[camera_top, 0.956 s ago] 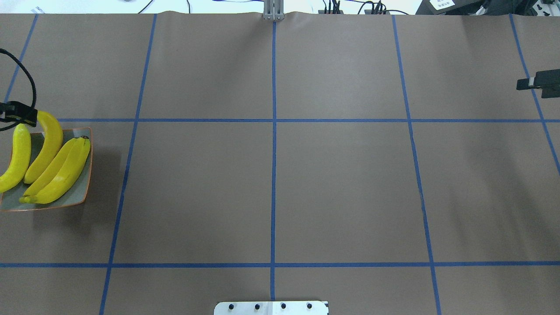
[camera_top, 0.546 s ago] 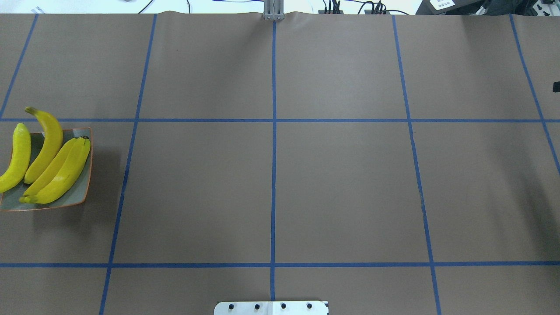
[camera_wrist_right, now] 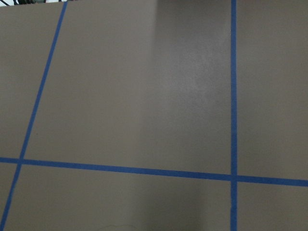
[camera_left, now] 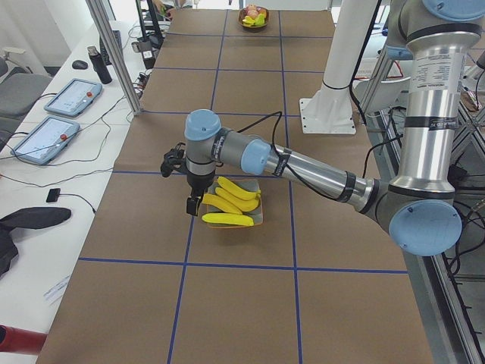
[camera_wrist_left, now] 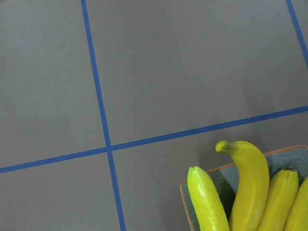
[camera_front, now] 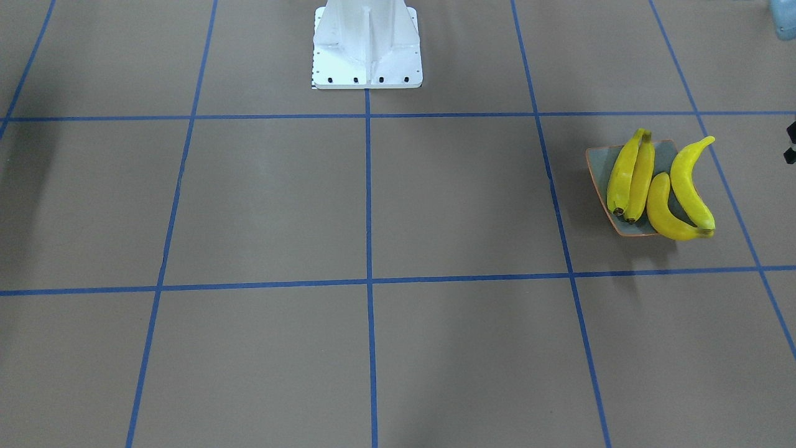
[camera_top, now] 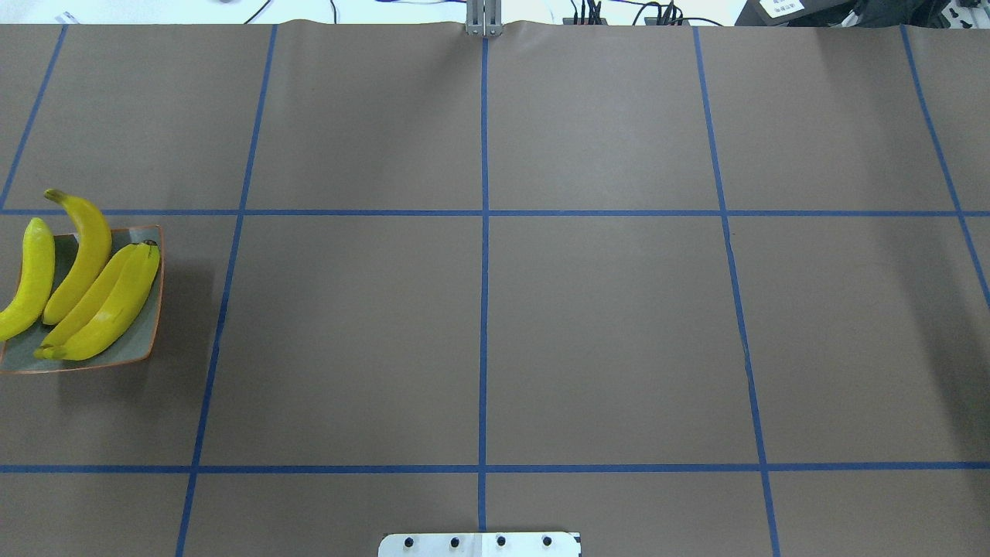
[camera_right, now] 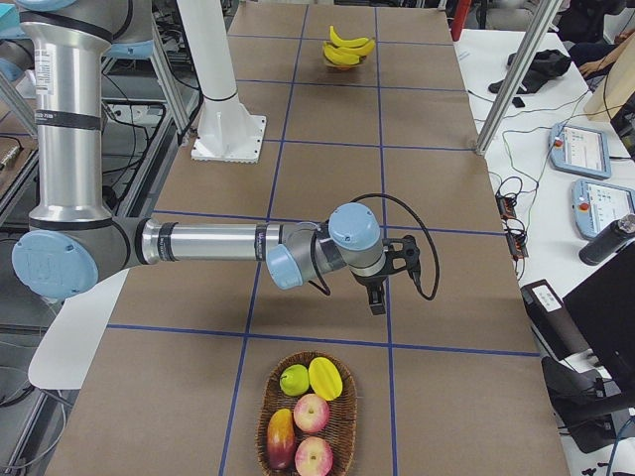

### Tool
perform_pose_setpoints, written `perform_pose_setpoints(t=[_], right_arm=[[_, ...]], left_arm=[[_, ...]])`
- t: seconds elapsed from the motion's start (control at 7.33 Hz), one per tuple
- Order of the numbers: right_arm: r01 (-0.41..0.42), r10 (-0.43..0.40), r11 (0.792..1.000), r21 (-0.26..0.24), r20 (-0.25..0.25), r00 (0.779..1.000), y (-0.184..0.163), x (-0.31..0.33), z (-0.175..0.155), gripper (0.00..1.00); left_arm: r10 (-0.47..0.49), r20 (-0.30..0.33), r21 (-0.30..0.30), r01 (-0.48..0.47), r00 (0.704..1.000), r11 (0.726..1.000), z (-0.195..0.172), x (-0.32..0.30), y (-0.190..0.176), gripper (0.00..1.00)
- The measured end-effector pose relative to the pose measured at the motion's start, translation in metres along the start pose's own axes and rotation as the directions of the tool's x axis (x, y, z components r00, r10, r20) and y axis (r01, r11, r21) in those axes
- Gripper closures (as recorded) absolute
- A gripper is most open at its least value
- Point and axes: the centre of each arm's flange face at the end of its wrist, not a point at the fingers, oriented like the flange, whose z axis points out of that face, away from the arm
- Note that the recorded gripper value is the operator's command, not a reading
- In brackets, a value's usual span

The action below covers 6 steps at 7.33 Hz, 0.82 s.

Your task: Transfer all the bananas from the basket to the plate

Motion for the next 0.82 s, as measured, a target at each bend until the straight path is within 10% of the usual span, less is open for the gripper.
perform_pose_setpoints(t=[0.41,0.82], right_arm=[[0.085,-0.095,0.981,-0.176,-0.053,0.994,-0.028,0.013,-0.015,0.00],[0.056,-0.070,0.968,-0.245,-0.048,0.996,-0.039,0.003,-0.037,0.00]], left_arm=[[-0.023,-0.036,-0.052,0.021,0.999,0.998,0.025,-0.062,0.015,0.01],[-0.079,-0.101,-0.074,0.071,0.992,0.995,0.036,-0.079,0.023,0.01]])
